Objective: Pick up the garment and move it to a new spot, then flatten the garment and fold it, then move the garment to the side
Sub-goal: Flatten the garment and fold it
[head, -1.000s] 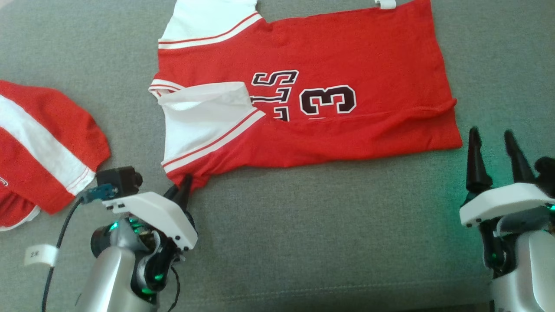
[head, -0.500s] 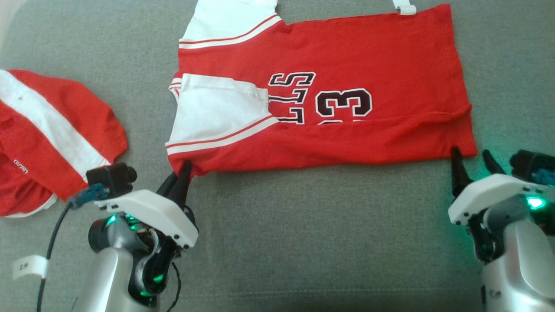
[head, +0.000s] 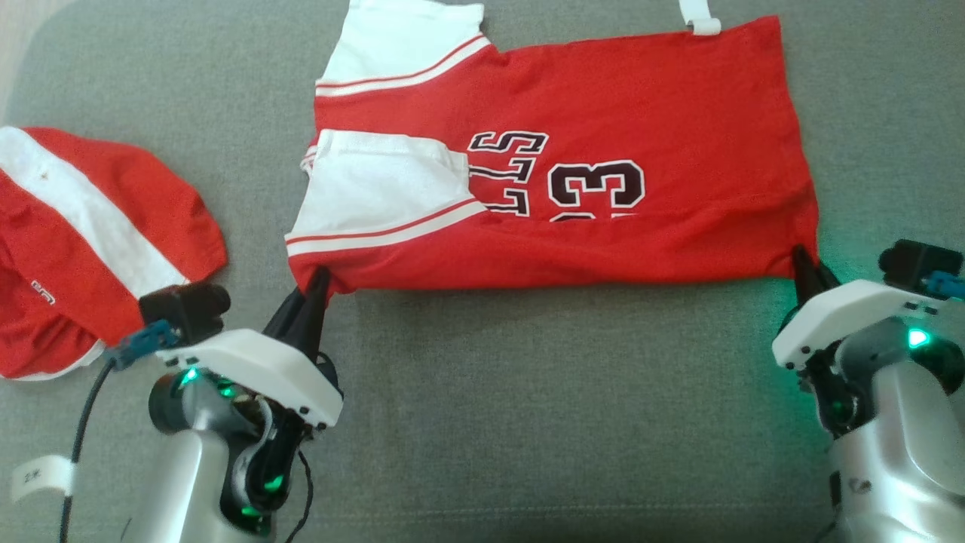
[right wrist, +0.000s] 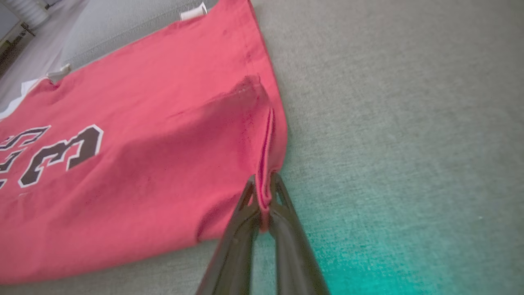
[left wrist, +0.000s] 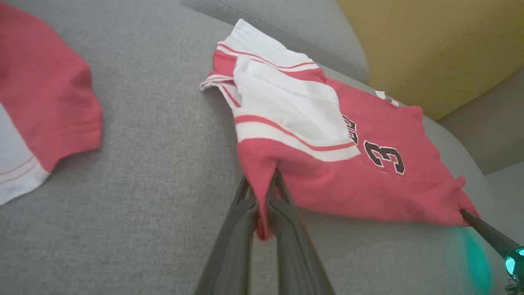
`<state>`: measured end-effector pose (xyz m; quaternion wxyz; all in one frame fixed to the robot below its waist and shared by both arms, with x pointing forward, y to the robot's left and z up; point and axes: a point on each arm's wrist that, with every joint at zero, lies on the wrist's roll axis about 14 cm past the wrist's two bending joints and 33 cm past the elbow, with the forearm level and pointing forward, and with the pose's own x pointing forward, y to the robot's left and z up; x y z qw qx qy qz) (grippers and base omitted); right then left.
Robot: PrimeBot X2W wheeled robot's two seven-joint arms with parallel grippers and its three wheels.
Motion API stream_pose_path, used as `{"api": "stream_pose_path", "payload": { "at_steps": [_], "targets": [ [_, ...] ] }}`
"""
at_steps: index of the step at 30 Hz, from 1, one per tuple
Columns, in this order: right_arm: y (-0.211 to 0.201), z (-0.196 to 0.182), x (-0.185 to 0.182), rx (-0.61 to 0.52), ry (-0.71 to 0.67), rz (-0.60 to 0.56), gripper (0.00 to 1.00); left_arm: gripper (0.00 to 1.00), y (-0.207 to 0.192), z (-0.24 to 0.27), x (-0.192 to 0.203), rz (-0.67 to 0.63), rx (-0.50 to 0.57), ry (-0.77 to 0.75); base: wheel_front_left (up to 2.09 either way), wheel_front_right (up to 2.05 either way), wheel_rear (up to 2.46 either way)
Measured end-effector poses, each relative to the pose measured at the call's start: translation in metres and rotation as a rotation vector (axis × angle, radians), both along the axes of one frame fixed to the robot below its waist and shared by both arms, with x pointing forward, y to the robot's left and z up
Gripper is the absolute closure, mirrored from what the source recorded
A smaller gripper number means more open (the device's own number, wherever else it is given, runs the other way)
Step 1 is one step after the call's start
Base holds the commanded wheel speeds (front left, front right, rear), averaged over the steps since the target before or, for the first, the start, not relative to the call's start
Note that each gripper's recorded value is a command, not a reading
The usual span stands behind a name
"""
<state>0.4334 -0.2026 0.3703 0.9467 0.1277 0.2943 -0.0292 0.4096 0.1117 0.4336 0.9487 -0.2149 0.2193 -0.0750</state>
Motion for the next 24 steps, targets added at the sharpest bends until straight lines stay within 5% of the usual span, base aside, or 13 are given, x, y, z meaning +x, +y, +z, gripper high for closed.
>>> {"api": "stream_pose_path", "payload": {
  "at_steps": [8,21,23,24],
  "targets": [
    [-0.009,0.030,-0.016,0.020,-0.059,-0.017,1.00,1.00,-0.001,0.020,-0.016,-0.029,0.003,-0.045,0.00,0.00,0.00],
    [-0.024,0.013,-0.102,0.012,0.096,-0.041,0.97,1.00,-0.011,-0.017,-0.083,-0.068,-0.029,0.156,0.00,0.00,0.00],
    [-0.024,0.015,-0.102,0.009,0.090,-0.042,0.42,1.00,-0.013,-0.019,-0.083,-0.069,-0.028,0.163,0.00,0.00,0.00],
    [-0.024,0.016,-0.102,0.008,0.084,-0.041,0.10,0.61,-0.013,-0.020,-0.082,-0.073,-0.026,0.164,0.00,0.00,0.00]
  ]
}}
